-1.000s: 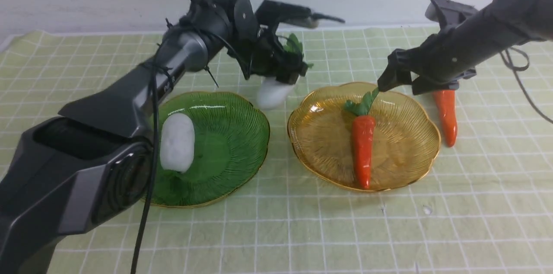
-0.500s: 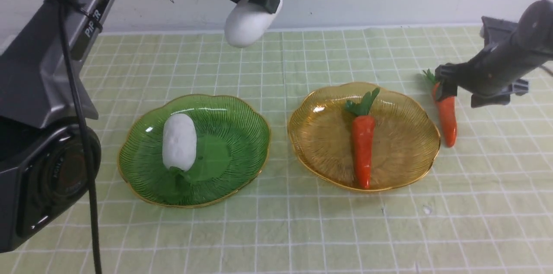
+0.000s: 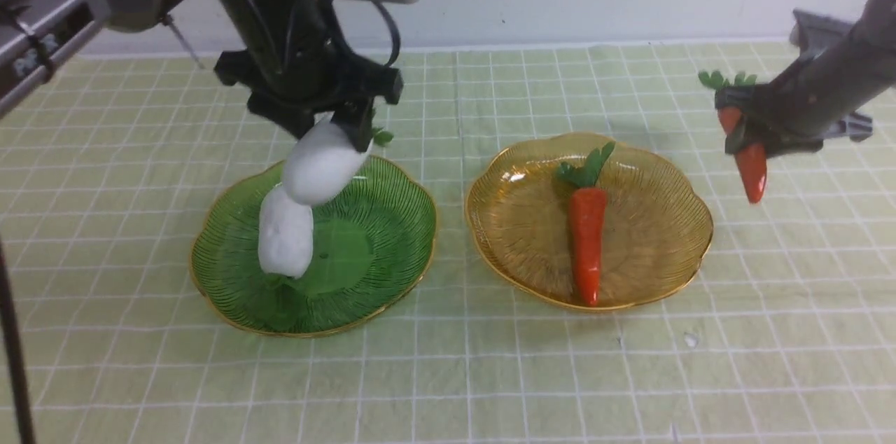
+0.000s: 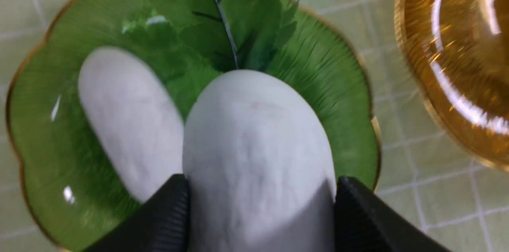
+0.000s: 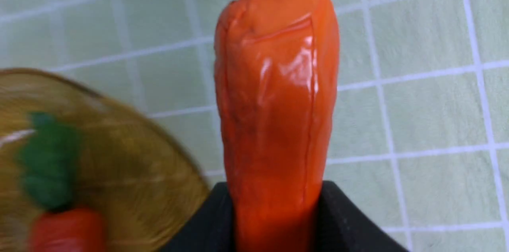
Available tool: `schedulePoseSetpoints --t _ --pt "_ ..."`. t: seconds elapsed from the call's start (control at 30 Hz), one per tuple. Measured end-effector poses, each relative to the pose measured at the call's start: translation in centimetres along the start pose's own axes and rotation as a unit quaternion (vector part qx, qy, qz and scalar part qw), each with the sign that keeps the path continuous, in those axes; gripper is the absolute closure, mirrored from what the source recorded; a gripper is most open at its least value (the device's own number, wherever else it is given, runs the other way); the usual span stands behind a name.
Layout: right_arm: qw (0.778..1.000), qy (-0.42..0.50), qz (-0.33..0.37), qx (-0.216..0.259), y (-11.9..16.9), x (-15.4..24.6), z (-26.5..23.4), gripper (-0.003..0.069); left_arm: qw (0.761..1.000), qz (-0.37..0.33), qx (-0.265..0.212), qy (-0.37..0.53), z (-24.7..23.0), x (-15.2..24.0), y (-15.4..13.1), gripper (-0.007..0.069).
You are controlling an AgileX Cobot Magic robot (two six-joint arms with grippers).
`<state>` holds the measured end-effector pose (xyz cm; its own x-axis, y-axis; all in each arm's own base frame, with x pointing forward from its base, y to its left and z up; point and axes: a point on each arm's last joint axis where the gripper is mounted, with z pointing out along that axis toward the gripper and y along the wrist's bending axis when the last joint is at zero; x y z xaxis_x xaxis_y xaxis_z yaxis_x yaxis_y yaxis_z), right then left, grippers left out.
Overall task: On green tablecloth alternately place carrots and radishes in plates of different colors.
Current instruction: 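Pick up the white radish and place it in the left plate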
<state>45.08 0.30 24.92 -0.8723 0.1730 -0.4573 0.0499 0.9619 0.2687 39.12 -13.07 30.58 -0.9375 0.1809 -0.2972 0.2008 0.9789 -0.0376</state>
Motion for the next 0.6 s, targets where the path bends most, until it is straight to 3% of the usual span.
schedulePoseSetpoints --t 0.17,0.3,0.43,0.5,0.6 --pt "0.997 0.019 -0.050 -0.064 5.0 0.9 -3.5 0.0424 0.998 -0.008 -0.012 0.064 3.3 2.0 0.4 0.0220" --pt "0.990 0.088 -0.076 -0.076 7.3 2.8 -0.5 0.0424 0.996 -0.011 -0.015 0.082 5.7 1.9 0.3 0.0220" --pt "0.984 0.140 -0.079 -0.075 7.6 4.1 2.3 0.0424 0.996 -0.017 -0.017 0.091 7.2 1.8 0.3 0.0220" --pt "0.981 0.159 -0.080 -0.072 7.5 4.5 3.2 0.0423 0.995 -0.016 -0.021 0.091 7.6 1.7 0.4 0.0200" --pt "0.980 0.175 -0.076 -0.060 7.1 4.8 3.8 0.0327 0.996 -0.012 -0.030 0.083 7.1 1.3 0.5 0.0071"
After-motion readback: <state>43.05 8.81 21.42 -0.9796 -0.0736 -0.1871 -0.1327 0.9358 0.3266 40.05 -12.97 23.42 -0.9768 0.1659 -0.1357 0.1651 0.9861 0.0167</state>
